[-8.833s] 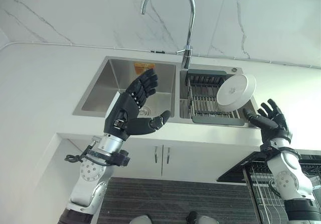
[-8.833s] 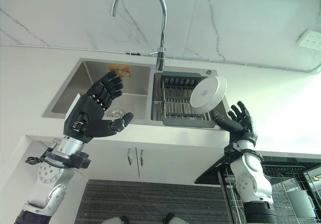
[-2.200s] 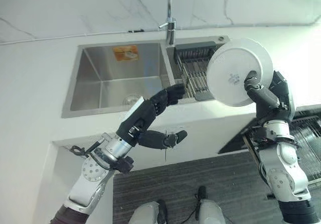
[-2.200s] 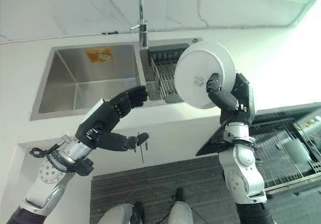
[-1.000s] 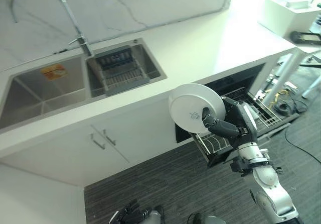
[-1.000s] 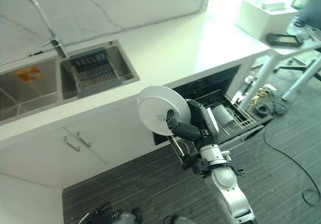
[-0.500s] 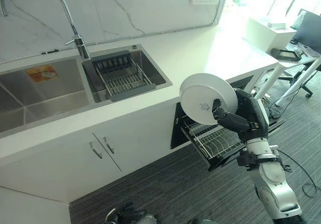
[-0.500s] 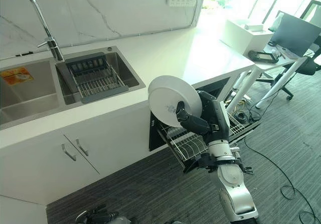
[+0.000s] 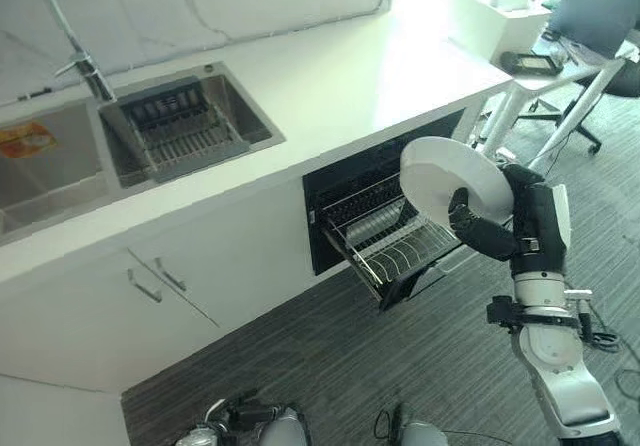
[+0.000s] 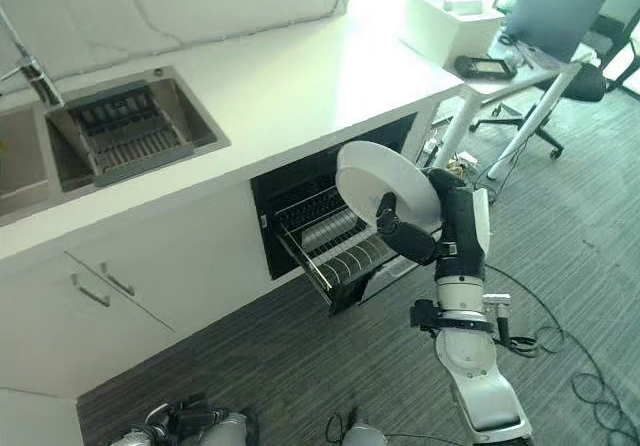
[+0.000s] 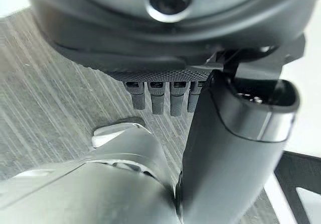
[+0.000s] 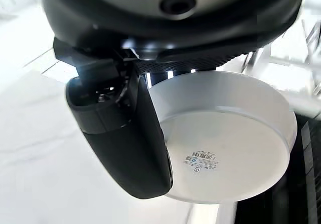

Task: Place the dishes in the dishwasher.

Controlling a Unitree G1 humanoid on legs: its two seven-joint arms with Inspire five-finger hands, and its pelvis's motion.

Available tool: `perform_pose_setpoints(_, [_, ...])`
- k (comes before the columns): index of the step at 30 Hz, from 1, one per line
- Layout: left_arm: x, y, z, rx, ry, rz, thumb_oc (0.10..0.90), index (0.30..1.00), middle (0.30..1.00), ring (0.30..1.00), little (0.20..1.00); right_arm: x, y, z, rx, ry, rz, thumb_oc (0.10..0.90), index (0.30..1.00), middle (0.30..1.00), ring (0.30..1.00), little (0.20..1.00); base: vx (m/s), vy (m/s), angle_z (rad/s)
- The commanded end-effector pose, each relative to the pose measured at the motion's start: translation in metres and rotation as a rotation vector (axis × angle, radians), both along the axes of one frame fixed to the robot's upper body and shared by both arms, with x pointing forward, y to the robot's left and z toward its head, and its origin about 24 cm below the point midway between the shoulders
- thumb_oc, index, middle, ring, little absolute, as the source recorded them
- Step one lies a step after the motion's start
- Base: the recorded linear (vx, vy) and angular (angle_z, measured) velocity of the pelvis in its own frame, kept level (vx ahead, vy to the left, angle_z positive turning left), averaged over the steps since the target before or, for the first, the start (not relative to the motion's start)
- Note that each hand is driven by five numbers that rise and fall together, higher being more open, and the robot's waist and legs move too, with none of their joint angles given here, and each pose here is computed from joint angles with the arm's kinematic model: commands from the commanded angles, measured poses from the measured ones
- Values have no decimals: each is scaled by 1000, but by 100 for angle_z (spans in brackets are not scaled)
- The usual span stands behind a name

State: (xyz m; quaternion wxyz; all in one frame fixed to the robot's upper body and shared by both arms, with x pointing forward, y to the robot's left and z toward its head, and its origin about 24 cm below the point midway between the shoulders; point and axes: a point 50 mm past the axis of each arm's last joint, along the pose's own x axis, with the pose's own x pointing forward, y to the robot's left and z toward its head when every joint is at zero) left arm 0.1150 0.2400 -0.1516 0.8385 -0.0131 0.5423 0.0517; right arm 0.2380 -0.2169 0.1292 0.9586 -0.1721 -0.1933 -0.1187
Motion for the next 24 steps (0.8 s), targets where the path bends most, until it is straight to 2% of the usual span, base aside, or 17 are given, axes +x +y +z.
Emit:
perform_pose_setpoints(1, [-111, -21, -23, -19, 398, -93, 800, 900, 900, 900, 900, 2, -1, 63, -36, -337, -48, 400, 300, 300, 300, 300, 98, -137, -13])
perform_pose_setpoints(5, [-116, -26, -24, -18, 398, -115, 800, 900, 900, 900, 900, 10, -5, 59, -38, -313, -88, 400, 300, 300, 300, 300, 59, -23, 18])
perform_pose_setpoints(12, [-109, 0, -18, 27, 411, -86, 800, 900, 900, 900, 900, 38, -9, 49, -56, -217, -140, 400, 300, 300, 300, 300, 95, 55, 29])
perform_pose_setpoints(19, [-107, 6, -16, 42, 424, -94, 800, 900, 900, 900, 900, 50, -8, 48, -108, -188, -173, 400, 300, 300, 300, 300, 50, 30, 16])
perform_pose_setpoints(24, [-109, 10, -15, 49, 433, -98, 800, 900, 900, 900, 900, 65, -14, 24, -148, -84, -278, 400, 300, 300, 300, 300, 31, 17, 8])
